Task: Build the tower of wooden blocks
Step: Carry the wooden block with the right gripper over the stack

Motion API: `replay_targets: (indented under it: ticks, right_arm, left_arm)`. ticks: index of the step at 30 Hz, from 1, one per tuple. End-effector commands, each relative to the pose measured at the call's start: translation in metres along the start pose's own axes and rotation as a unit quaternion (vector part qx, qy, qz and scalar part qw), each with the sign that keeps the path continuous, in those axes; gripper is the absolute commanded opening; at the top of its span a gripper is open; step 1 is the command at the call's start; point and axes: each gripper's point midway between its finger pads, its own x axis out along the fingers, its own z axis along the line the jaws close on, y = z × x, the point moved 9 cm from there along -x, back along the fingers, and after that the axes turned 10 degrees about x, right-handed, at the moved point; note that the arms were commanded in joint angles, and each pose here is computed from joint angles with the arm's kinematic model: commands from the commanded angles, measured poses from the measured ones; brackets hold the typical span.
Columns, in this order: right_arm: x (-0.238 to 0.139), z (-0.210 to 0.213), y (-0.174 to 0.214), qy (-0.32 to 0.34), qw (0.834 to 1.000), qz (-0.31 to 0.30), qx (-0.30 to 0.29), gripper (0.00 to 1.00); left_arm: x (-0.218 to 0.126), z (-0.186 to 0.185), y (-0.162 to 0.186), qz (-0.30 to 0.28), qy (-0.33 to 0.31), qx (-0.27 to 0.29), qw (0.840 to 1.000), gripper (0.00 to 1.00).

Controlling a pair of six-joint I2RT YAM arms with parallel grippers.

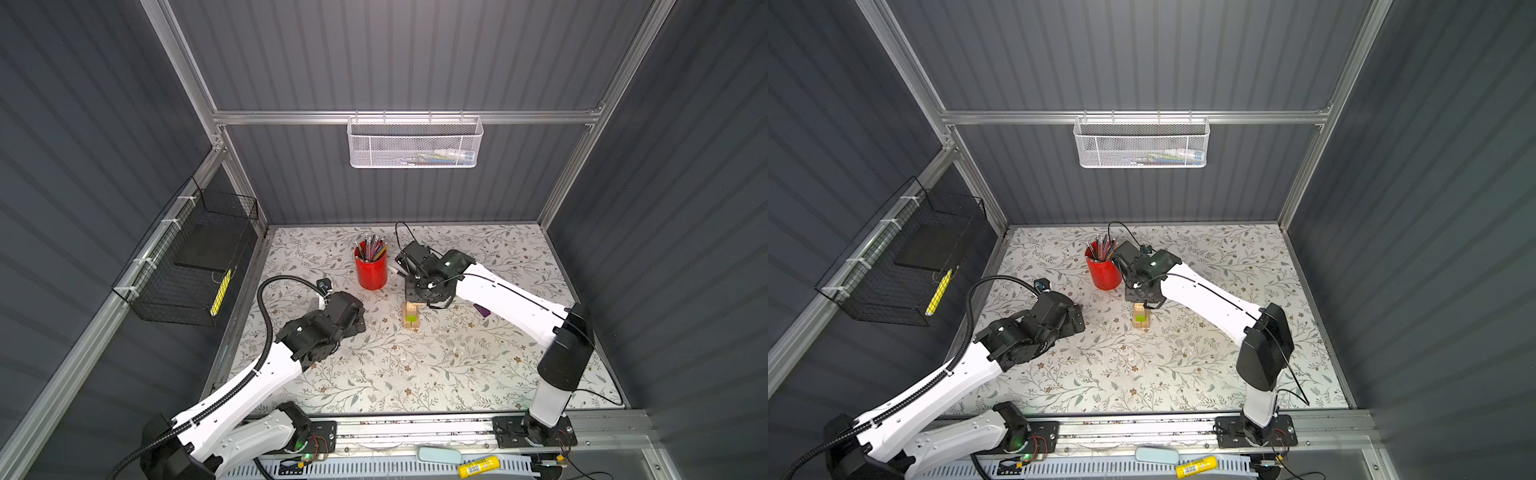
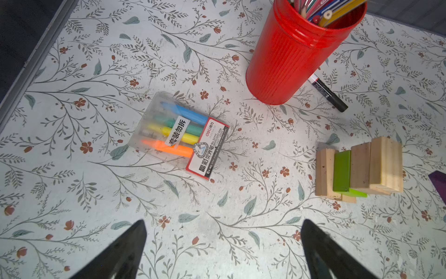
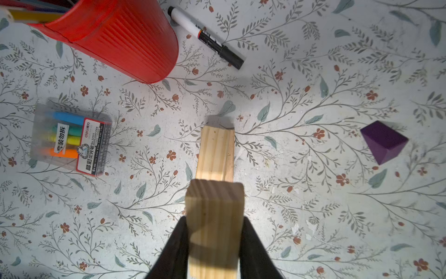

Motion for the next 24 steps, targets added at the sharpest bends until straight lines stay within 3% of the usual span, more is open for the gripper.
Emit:
replay_targets:
  ticks: [1,24]
  right_arm:
    - [0.008,0.008,-0.002,0.009,1.0,0.018,0.007,0.28]
    - [0.052,0.009,-0.013,0.036,0.998,0.047,0.036,0.31]
  left_arm:
    - [0.007,-0.003,0.0,0.0,-0.001,0.001,1.0,0.99]
    - [0.019,-0.008,0.005,0.02,-0.008,0.004,1.0,1.0]
